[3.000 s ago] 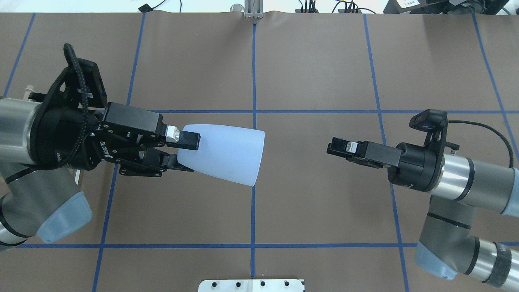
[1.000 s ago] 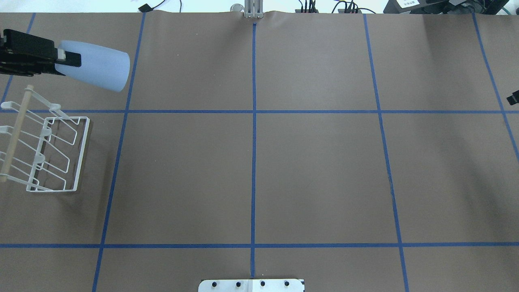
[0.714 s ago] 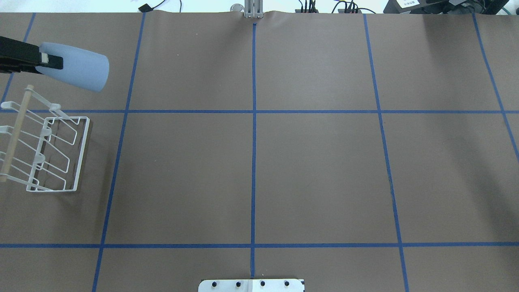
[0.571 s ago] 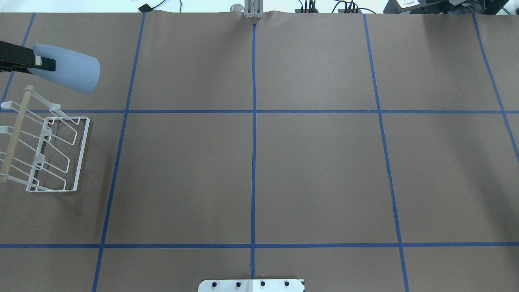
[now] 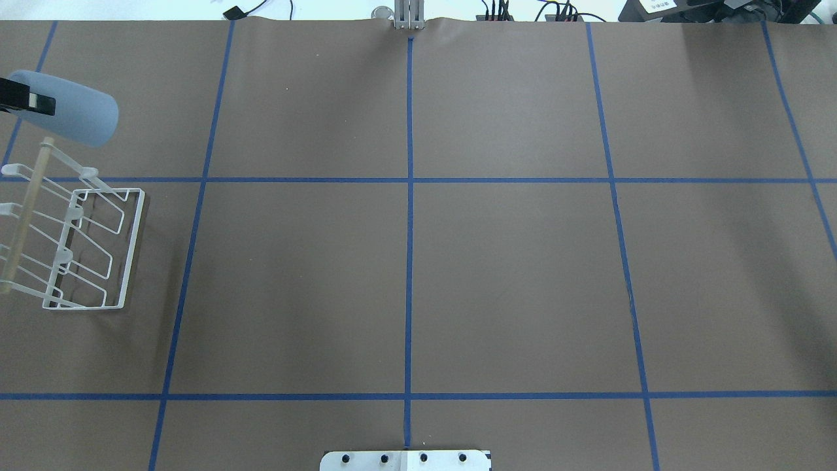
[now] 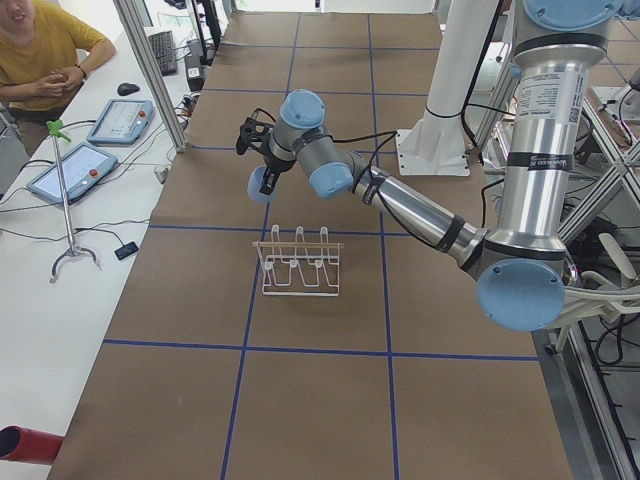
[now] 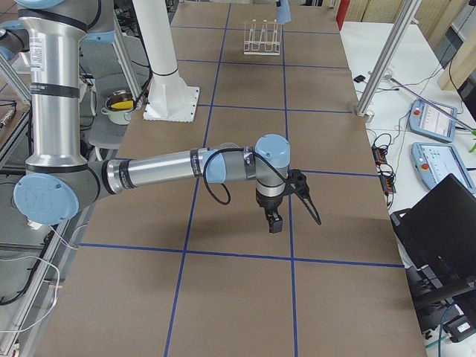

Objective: Hang cup on cup holder
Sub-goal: 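Carry the cup over the white wire rack while the right arm withdraws, then lower the cup onto a hook of the rack with the left gripper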

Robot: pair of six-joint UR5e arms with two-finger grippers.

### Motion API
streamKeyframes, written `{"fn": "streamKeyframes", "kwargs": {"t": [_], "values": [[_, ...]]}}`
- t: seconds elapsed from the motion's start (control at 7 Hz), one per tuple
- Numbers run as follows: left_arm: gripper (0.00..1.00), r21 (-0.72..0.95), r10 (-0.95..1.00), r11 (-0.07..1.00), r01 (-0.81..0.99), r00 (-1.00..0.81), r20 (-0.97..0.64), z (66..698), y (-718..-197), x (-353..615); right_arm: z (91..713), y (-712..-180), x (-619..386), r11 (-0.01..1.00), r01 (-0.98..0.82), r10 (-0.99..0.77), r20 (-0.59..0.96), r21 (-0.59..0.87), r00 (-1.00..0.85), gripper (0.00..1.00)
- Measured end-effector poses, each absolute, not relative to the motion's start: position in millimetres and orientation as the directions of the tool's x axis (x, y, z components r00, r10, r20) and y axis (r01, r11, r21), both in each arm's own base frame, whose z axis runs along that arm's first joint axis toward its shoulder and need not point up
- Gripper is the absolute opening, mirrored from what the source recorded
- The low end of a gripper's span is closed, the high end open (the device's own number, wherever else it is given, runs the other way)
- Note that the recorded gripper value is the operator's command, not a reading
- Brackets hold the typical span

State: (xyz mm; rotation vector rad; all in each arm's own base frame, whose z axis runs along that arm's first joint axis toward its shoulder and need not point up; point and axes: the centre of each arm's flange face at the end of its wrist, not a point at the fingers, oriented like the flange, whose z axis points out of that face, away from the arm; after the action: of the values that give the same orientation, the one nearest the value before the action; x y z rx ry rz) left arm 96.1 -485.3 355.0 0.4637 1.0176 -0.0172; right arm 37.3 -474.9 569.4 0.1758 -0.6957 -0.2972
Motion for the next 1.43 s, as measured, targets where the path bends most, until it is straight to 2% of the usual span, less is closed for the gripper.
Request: {"fn": "streamKeyframes", "kwargs": {"t": [0.57, 1.43], "values": [[0.0, 0.33, 0.122, 0.931, 0.156, 0.72, -0.683, 352.2, -473.9, 124.4, 571.4, -473.6, 37.5, 0.944, 0.21, -0.325, 0.604, 0.254, 0.728, 1.0], [0.0, 0.295, 0.156, 0.954, 0.06, 0.741, -0.653, 370.7, -474.4, 168.9, 573.7, -471.8, 37.7, 0.946, 0.208, -0.319, 0.605, 0.248, 0.73, 1.0]]}}
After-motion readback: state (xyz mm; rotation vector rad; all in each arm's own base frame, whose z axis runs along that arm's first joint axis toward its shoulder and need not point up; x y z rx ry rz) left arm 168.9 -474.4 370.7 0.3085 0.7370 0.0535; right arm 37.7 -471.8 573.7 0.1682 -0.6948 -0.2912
